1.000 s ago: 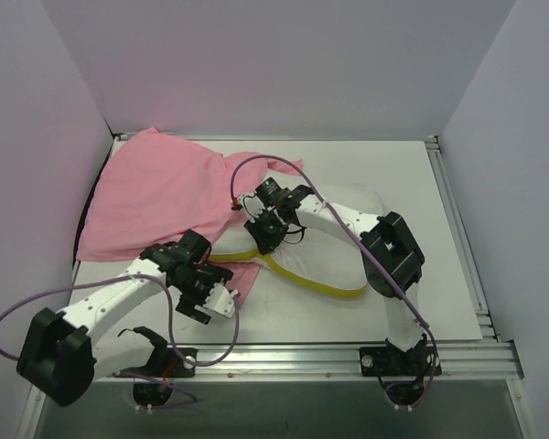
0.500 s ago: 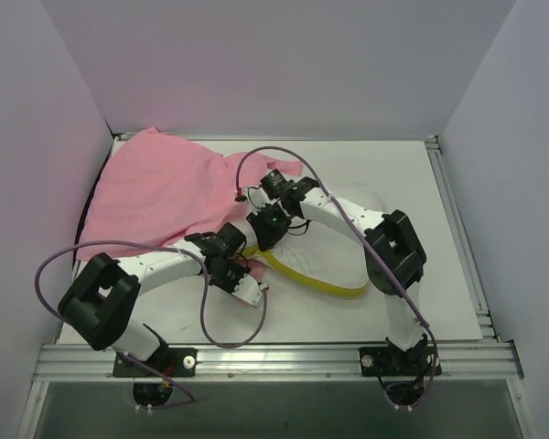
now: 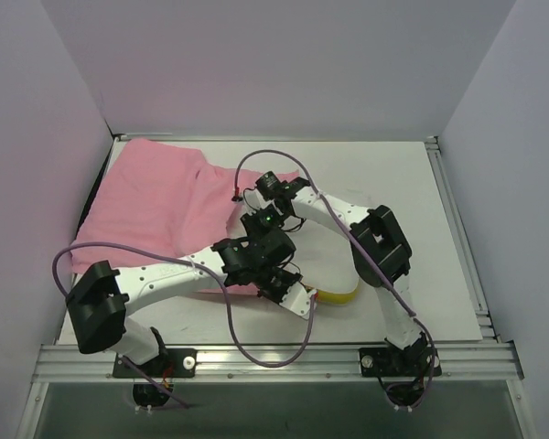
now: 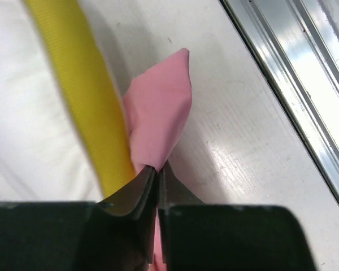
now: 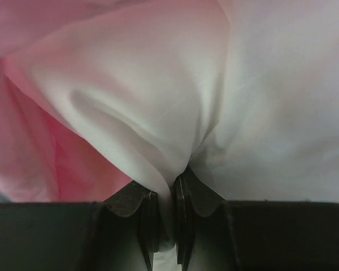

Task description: Put the pillow into the pillowcase

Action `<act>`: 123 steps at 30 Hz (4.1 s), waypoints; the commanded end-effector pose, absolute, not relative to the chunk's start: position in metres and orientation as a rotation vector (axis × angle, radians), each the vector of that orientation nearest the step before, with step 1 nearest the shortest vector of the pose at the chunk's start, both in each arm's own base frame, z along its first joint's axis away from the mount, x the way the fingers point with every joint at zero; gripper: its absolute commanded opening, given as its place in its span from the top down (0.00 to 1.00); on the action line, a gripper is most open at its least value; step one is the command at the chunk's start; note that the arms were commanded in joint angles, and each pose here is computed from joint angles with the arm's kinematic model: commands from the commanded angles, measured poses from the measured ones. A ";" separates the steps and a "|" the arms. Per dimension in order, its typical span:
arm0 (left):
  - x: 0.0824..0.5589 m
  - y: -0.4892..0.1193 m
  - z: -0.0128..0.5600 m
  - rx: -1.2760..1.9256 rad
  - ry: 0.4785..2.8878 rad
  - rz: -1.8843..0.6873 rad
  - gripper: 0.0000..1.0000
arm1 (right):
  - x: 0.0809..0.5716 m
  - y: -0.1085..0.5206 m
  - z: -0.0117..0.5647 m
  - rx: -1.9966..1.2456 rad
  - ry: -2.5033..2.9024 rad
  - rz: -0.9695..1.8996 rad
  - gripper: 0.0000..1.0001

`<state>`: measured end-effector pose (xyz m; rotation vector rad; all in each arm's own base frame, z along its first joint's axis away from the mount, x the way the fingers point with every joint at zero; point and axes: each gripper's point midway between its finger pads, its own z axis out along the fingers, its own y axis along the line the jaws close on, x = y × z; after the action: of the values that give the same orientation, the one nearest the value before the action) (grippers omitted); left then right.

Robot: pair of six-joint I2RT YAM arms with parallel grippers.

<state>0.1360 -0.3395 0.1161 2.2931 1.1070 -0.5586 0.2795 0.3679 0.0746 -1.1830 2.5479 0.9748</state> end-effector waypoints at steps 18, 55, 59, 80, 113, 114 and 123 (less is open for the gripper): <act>0.244 -0.213 0.229 1.167 1.954 -0.559 0.25 | 0.296 0.285 0.152 -0.639 2.526 1.111 0.36; 0.349 -0.217 0.170 0.965 2.228 -0.036 0.22 | 0.344 0.202 0.099 -0.283 2.796 0.950 0.64; 0.365 -0.175 0.152 0.951 2.282 0.085 0.23 | 0.351 0.182 0.113 -0.296 2.758 0.803 0.38; 0.392 -0.212 0.158 0.937 2.255 -0.201 0.27 | 0.369 0.143 0.052 -0.268 2.942 0.589 0.30; 0.270 -0.378 0.160 1.159 2.147 -0.966 1.00 | 0.322 0.199 0.113 -0.254 2.750 1.244 1.00; 0.270 -0.367 0.164 1.151 2.145 -0.954 1.00 | 0.322 0.192 0.111 -0.273 2.742 1.219 1.00; 0.288 -0.304 0.187 1.182 2.150 -0.803 0.40 | 0.338 0.151 0.132 -0.340 2.711 0.968 0.35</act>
<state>0.2712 -0.3023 0.1308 1.1820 2.3150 -0.7825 0.3252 0.1645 0.1009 -0.2842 2.7896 1.0624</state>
